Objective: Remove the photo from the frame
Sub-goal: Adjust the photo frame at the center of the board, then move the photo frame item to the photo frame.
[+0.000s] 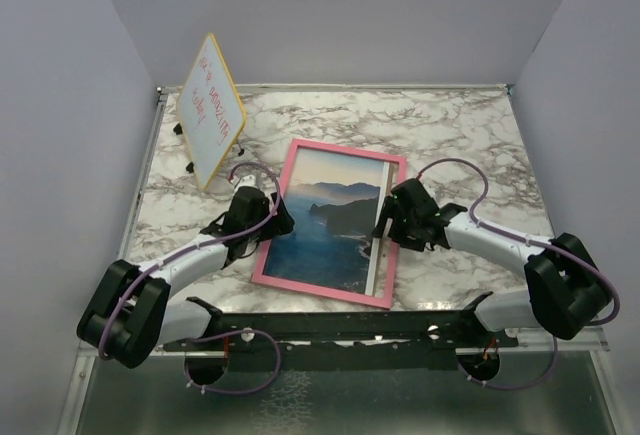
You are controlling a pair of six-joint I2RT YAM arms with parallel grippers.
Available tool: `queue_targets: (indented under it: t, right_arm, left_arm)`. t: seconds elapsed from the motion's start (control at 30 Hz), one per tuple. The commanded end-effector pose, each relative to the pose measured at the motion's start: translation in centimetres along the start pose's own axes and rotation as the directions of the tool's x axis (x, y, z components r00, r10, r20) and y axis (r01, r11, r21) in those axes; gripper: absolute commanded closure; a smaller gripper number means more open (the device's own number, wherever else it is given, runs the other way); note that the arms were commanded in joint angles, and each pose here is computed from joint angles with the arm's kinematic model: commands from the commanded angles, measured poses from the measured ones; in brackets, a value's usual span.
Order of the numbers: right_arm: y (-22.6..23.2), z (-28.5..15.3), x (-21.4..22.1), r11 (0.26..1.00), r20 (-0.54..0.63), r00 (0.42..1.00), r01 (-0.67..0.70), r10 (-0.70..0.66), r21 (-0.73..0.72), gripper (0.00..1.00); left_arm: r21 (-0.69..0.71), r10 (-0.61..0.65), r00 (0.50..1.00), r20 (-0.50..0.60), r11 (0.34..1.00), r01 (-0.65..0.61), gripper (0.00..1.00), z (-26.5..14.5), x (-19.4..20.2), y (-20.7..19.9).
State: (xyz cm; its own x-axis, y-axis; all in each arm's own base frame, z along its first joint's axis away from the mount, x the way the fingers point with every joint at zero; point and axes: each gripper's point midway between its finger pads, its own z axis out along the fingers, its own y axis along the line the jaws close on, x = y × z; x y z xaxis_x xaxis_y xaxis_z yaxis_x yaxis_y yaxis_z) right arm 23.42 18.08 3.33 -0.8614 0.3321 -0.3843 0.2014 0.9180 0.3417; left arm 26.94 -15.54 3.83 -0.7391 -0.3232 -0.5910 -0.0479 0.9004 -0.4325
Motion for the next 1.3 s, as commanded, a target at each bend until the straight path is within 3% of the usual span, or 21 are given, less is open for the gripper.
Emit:
queue_targets:
  t: [0.0, 0.23, 0.63, 0.83, 1.07, 1.27]
  right_arm:
    - [-2.0, -0.3, -1.5, 0.991, 0.051, 0.998, 0.041, -0.048, 0.124, 0.17]
    - [-3.2, -0.5, -2.2, 0.981, 0.095, 0.995, 0.009, -0.028, 0.195, 0.10]
    - [-5.0, 0.0, -1.6, 0.980, 0.080, 0.997, -0.028, 0.012, 0.199, 0.15]
    - [-6.0, -0.3, -1.7, 0.981, 0.095, 0.995, -0.051, 0.034, 0.189, 0.26]
    - [-7.0, -0.1, -1.8, 0.970, 0.104, 0.994, -0.040, 0.015, 0.240, 0.51]
    - [-7.4, -0.6, -2.5, 0.970, 0.152, 0.988, -0.028, -0.010, 0.242, 0.59]
  left_arm:
    - [-0.056, -0.036, 0.991, -0.128, 0.998, 0.029, 0.12, -1.0, 4.7, 1.9]
    - [0.024, 0.023, 0.982, -0.189, 1.000, -0.019, 0.13, -0.3, 6.3, -0.6]
    - [0.052, 0.054, 0.982, -0.182, 0.998, -0.045, 0.13, -0.6, 7.5, -3.2]
    - [0.071, 0.054, 0.984, -0.170, 0.997, -0.042, 0.15, -0.7, 8.0, -4.0]
    - [0.007, 0.111, 0.984, -0.139, 0.994, -0.111, 0.09, -1.3, 6.8, -3.2]
    - [-0.051, 0.180, 0.976, -0.125, 0.981, -0.188, 0.05, -1.9, 5.2, -2.9]
